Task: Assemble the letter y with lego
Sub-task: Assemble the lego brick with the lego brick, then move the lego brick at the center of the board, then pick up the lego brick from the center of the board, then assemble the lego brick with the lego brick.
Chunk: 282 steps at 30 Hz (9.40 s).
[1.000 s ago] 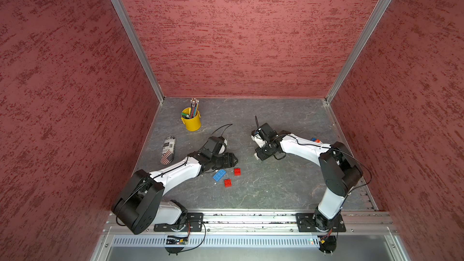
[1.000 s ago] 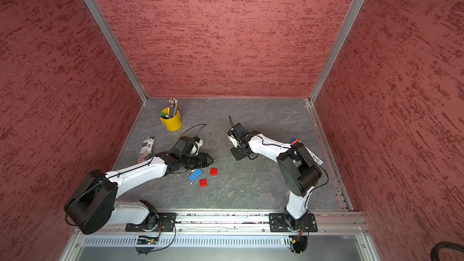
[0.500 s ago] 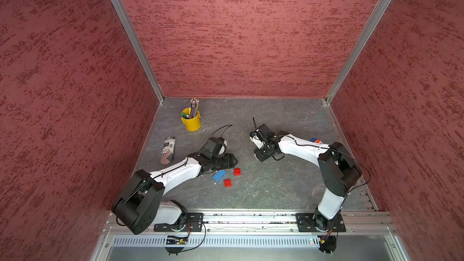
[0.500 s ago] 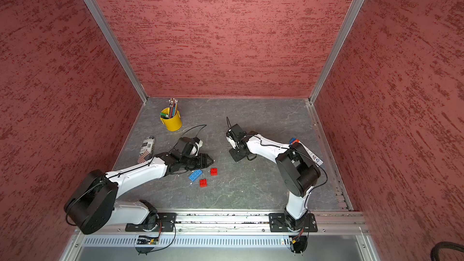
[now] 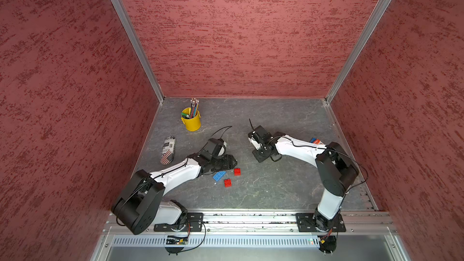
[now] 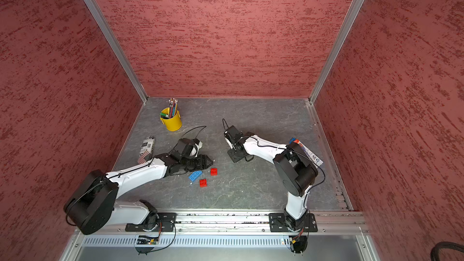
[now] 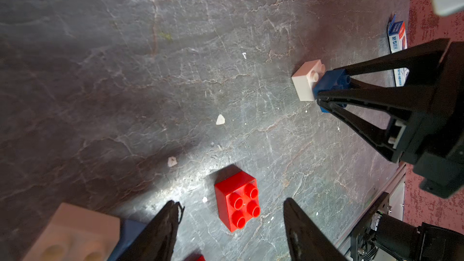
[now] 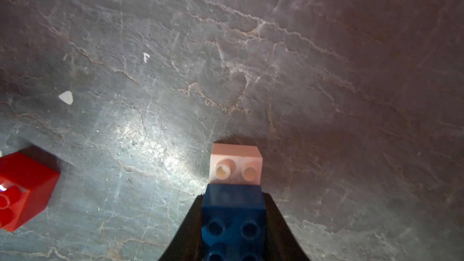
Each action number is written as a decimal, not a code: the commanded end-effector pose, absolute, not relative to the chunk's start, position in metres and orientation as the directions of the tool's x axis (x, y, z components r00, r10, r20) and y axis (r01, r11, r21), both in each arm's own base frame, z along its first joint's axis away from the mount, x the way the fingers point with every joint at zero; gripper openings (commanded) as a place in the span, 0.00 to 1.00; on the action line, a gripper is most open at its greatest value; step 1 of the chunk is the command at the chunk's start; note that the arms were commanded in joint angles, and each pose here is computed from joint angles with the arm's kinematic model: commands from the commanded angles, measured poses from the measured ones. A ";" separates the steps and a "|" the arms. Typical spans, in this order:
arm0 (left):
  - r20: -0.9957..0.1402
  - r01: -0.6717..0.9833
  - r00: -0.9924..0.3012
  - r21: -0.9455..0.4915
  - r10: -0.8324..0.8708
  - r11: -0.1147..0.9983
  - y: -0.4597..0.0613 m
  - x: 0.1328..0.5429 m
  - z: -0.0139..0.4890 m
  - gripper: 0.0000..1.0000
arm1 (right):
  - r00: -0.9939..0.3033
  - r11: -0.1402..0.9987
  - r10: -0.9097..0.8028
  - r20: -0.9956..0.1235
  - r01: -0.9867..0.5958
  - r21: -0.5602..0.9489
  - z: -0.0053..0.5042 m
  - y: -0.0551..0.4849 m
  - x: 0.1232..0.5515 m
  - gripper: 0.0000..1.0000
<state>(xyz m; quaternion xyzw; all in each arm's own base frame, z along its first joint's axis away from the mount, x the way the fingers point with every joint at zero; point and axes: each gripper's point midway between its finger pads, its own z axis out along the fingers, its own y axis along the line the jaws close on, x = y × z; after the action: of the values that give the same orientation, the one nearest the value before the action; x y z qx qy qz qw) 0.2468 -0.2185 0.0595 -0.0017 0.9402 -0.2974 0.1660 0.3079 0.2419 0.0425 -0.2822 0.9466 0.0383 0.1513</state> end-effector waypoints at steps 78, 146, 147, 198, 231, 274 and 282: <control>-0.259 -0.045 -0.949 -0.454 -0.180 0.890 -0.177 0.217 0.075 0.68 | -0.788 0.918 -0.239 -0.568 -0.373 0.132 0.138 0.245 0.337 0.52; -0.166 0.043 -0.985 -0.453 -0.037 0.891 -0.260 0.269 0.041 0.71 | -0.825 0.933 -0.113 -0.554 -0.280 0.227 0.118 0.227 0.308 0.52; -0.169 0.047 -0.985 -0.457 -0.034 0.888 -0.261 0.268 0.042 0.71 | -0.825 0.933 -0.111 -0.553 -0.278 0.228 0.118 0.227 0.308 0.52; -0.201 -0.155 -0.935 -0.507 -0.291 0.848 -0.138 0.228 0.074 0.72 | -0.979 0.906 -0.087 -0.186 -0.155 0.394 0.056 0.362 0.222 0.55; -0.211 -0.164 -0.923 -0.539 -0.321 0.826 -0.136 0.240 0.073 0.72 | -0.967 0.950 -0.114 -0.228 -0.174 0.261 0.059 0.353 0.242 0.26; -0.207 -0.089 -0.946 -0.574 -0.249 0.814 -0.163 0.250 0.075 0.72 | -0.976 0.947 -0.069 -0.205 -0.129 0.295 0.051 0.308 0.289 0.23; -0.211 -0.088 -0.945 -0.569 -0.249 0.818 -0.161 0.249 0.075 0.72 | -0.978 0.955 -0.054 -0.204 -0.110 0.276 0.043 0.305 0.291 0.22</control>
<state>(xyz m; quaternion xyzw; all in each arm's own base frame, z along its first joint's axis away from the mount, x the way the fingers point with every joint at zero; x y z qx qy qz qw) 0.2435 -0.1587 0.0678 -0.1032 0.9450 -0.2847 0.1232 0.2897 0.3096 0.0561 -0.0503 0.9809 0.1588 0.1001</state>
